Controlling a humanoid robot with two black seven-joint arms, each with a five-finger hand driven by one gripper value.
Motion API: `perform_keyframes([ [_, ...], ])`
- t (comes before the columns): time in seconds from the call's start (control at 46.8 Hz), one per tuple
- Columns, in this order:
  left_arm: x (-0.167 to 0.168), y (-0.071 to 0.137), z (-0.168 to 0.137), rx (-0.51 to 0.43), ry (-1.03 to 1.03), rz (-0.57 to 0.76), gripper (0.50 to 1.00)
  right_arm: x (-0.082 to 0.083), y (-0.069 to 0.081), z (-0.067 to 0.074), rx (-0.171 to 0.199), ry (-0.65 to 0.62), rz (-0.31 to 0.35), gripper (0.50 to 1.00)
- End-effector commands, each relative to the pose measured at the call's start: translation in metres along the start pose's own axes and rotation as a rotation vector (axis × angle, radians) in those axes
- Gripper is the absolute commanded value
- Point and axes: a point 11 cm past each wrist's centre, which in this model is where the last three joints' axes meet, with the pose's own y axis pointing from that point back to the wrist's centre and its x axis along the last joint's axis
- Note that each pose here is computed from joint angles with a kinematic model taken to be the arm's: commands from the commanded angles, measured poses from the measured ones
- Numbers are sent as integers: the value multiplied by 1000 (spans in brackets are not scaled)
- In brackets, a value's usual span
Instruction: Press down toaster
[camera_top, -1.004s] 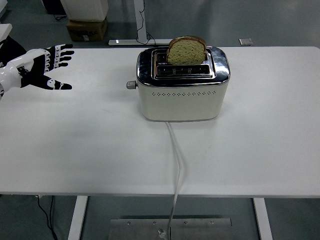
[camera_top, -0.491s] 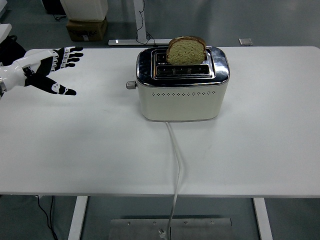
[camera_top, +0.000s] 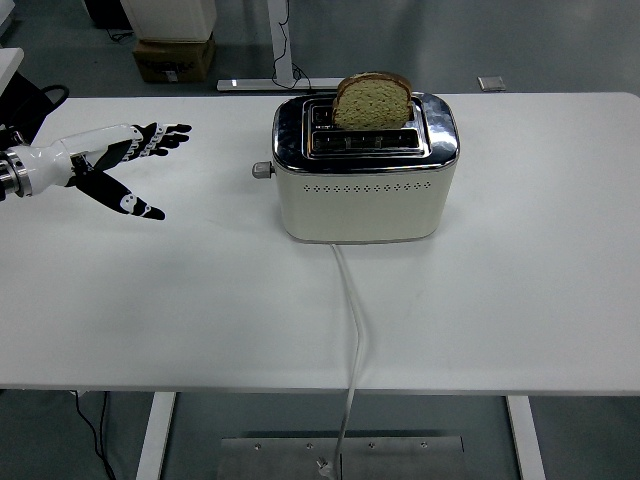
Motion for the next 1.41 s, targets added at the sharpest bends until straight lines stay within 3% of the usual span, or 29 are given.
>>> perform_keyframes([
  [0.0,-4,-5,0,1,2,-9,1000,0,0,0,0,-2,0,1000],
  [0.342,-32,-30,1,1,-26,-76,1000,0,0,0,0,1,-1,998],
  [1.389,-51,-51,4,-18,-21,-86,1000,0,0,0,0,0,-1,998],
])
